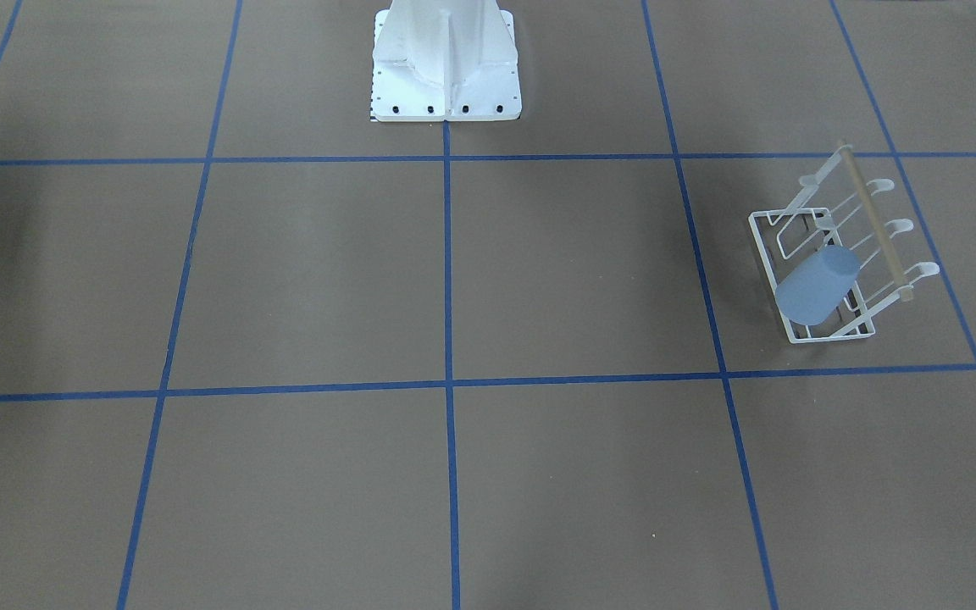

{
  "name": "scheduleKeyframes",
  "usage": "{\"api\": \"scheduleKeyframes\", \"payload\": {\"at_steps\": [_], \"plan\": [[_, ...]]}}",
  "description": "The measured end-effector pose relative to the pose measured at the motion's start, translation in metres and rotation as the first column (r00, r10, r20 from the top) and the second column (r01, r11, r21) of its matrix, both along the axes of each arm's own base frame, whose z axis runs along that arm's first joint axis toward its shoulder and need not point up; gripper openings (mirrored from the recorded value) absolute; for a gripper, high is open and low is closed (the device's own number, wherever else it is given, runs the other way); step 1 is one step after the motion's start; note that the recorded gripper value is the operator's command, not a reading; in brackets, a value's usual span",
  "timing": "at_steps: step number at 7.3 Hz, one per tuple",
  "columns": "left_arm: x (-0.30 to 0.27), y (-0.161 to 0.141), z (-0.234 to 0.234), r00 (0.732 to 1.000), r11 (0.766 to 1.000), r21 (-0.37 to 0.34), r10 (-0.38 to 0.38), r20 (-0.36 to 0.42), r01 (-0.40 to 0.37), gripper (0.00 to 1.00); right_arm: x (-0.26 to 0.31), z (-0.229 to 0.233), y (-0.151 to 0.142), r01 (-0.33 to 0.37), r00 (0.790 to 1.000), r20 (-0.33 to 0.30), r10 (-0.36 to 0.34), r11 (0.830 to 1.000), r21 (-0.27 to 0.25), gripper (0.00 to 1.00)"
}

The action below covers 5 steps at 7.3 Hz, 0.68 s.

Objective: Hang cup on cup holder

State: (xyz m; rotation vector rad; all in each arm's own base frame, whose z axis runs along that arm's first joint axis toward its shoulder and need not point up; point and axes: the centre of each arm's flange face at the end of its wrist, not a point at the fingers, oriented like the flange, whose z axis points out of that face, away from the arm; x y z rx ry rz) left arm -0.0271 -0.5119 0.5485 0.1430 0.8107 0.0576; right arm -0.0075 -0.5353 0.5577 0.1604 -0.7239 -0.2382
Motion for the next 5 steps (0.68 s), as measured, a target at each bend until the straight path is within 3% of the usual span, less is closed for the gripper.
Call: {"api": "scheduleKeyframes", "payload": {"at_steps": [5], "plan": [[0.0002, 0.0, -0.0019, 1.0, 1.0, 0.006, 0.0, 0.001, 0.0, 0.98, -0.0002, -0.0027, -0.0003, 0.0, 1.0, 0.002, 0.0, 1.0, 0.005, 1.0]]}}
